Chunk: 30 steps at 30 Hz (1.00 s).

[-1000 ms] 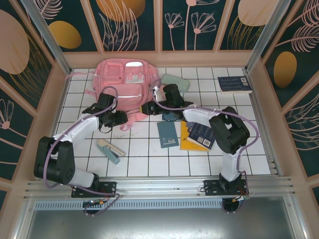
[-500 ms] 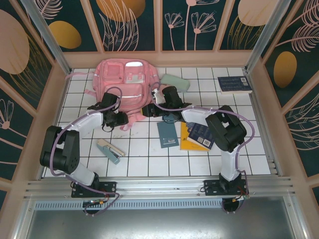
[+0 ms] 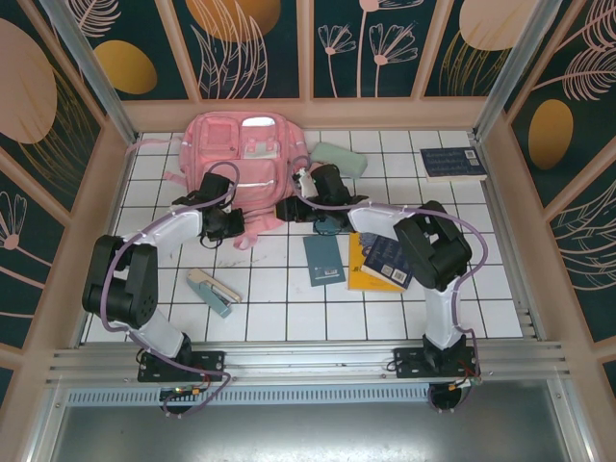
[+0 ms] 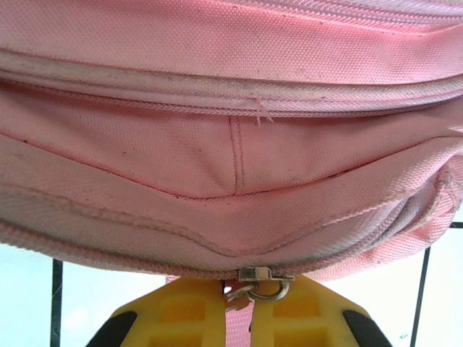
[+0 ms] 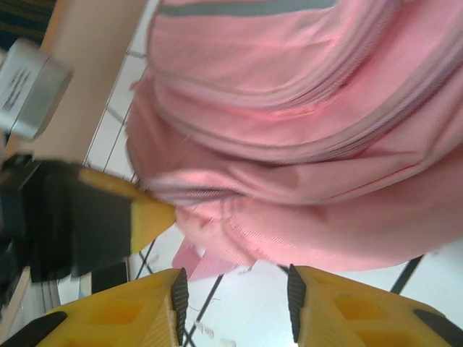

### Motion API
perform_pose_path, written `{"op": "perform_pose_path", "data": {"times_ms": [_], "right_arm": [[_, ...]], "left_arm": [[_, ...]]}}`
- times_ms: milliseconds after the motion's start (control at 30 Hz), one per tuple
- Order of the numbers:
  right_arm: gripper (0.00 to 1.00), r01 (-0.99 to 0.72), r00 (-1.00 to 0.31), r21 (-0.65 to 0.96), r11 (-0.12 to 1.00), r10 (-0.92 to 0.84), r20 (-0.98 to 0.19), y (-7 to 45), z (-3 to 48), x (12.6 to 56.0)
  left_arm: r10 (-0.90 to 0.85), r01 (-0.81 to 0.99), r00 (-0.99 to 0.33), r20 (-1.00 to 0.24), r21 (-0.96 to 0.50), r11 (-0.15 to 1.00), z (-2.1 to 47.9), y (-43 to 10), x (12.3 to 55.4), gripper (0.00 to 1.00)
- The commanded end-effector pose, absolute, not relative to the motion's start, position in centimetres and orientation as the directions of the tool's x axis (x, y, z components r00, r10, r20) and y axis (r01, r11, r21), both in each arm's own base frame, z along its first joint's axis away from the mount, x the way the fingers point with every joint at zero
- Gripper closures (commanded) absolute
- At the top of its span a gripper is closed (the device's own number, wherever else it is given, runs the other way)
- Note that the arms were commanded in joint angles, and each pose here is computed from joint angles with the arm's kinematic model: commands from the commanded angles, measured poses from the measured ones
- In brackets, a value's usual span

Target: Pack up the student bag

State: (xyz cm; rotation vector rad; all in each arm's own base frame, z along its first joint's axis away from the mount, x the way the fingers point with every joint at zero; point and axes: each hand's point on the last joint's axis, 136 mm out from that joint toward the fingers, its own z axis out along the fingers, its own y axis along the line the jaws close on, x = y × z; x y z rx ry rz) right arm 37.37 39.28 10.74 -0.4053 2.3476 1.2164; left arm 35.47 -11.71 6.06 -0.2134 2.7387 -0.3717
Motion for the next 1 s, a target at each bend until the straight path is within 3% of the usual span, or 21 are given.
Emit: {"op": "perform_pose_path", "data": {"times_ms": [0, 200, 300, 333, 400, 467, 667, 767, 867, 967], "right_arm": [[0.56, -0.238, -0.915, 0.723, 0.648, 0.100, -0.391, 38.5, 9.3, 39.6], [0.51, 0.010, -0.947, 0.802, 0.597, 0.264, -0.184, 38.4, 8.8, 39.6], [0.48, 0.044, -0.933, 0.771, 0.636, 0.301, -0.195, 37.4, 8.3, 39.9], [0.41, 0.047, -0.930, 0.763, 0.644, 0.307, -0.201, 37.2, 8.2, 39.8], [0.40, 0.071, -0.930, 0.753, 0.654, 0.317, -0.187, 36.8, 7.7, 39.5], [0.30, 0.084, -0.936, 0.770, 0.632, 0.315, -0.156, 37.2, 7.4, 39.1], [0.31, 0.104, -0.949, 0.814, 0.572, 0.302, -0.091, 39.2, 6.5, 39.3], [0.39, 0.061, -0.955, 0.849, 0.525, 0.279, -0.104, 39.9, 6.9, 40.4], [0.52, -0.002, -0.954, 0.858, 0.514, 0.256, -0.156, 39.7, 7.6, 42.0], [0.73, -0.050, -0.951, 0.852, 0.521, 0.235, -0.200, 38.8, 8.1, 43.7]], "left_arm": [[-0.196, -0.075, -0.899, -0.391, -0.303, 0.950, 8.6, -11.9, 35.6, 1.00], [-0.200, -0.061, -0.886, -0.418, -0.323, 0.944, 10.8, -12.1, 35.5, 1.00], [-0.202, -0.059, -0.884, -0.422, -0.330, 0.942, 11.2, -12.1, 35.4, 1.00], [-0.203, -0.056, -0.884, -0.421, -0.335, 0.940, 11.3, -12.2, 35.3, 1.00], [-0.207, -0.052, -0.882, -0.423, -0.350, 0.935, 11.7, -12.4, 35.1, 1.00], [-0.213, -0.045, -0.881, -0.423, -0.373, 0.927, 12.1, -12.8, 35.0, 1.00], [-0.217, -0.014, -0.882, -0.418, -0.436, 0.900, 13.1, -14.5, 34.1, 1.00], [-0.218, -0.004, -0.883, -0.415, -0.458, 0.889, 13.6, -15.2, 33.5, 1.00], [-0.218, 0.004, -0.881, -0.421, -0.467, 0.884, 14.2, -15.5, 32.7, 1.00], [-0.217, 0.000, -0.884, -0.414, -0.463, 0.886, 14.1, -15.4, 31.6, 1.00]]}}
